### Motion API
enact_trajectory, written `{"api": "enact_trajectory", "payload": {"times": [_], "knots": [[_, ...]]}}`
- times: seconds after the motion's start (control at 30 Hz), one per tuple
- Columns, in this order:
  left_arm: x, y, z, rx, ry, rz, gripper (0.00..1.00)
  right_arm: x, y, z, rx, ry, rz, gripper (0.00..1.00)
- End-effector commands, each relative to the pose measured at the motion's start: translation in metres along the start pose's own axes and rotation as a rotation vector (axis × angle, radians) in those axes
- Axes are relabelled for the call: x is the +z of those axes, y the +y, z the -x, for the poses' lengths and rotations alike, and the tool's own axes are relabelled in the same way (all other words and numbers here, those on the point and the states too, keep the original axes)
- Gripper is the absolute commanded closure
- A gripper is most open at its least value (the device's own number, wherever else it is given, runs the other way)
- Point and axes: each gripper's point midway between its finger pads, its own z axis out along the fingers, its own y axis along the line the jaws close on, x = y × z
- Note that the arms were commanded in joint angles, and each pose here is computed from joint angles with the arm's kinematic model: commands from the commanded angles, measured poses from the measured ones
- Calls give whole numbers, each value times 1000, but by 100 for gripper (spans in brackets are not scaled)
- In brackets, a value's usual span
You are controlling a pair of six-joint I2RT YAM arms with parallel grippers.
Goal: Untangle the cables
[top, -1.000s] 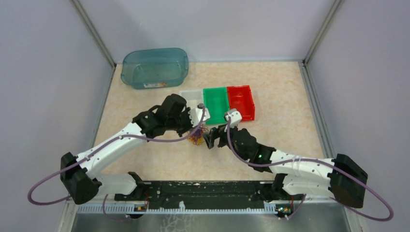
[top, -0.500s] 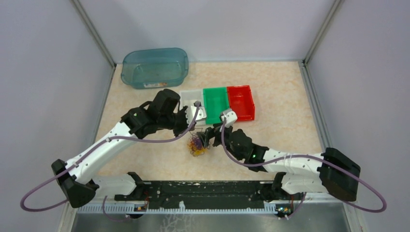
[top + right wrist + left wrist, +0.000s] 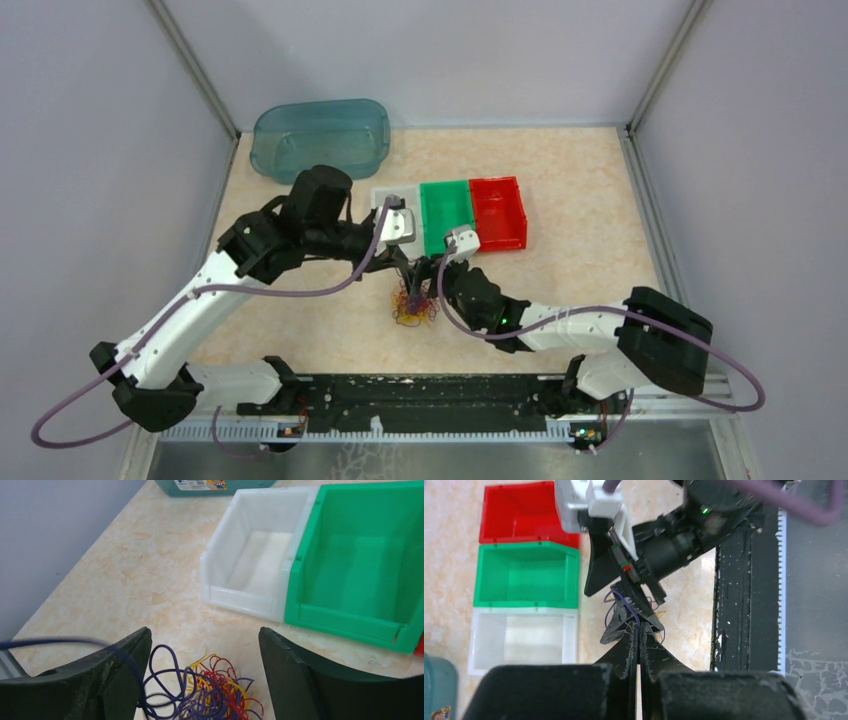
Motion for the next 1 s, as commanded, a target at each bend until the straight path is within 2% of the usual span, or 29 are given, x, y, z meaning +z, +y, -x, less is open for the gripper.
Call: {"api": "enact_trajectory", "payload": {"times": [0.0, 0.17, 0.33, 0.57, 0.8, 0.97], "knots": [[-25, -16, 35, 72, -109, -48, 100, 13, 18, 24, 114, -98, 1, 22], [-47, -15, 59, 122, -164, -13, 100, 16, 14, 2, 136, -51, -10, 23], [-78, 1, 91, 199, -247, 132, 100, 10, -2, -21, 146, -15, -51, 24], [-107, 18, 126, 293, -336, 268, 100, 8, -13, -38, 153, 19, -95, 33], [-126, 33, 146, 388, -362, 372, 100, 4, -19, -50, 170, 46, -110, 36], [-156, 48, 179, 486, -439, 511, 100, -1, -27, -62, 180, 69, -123, 37]]}}
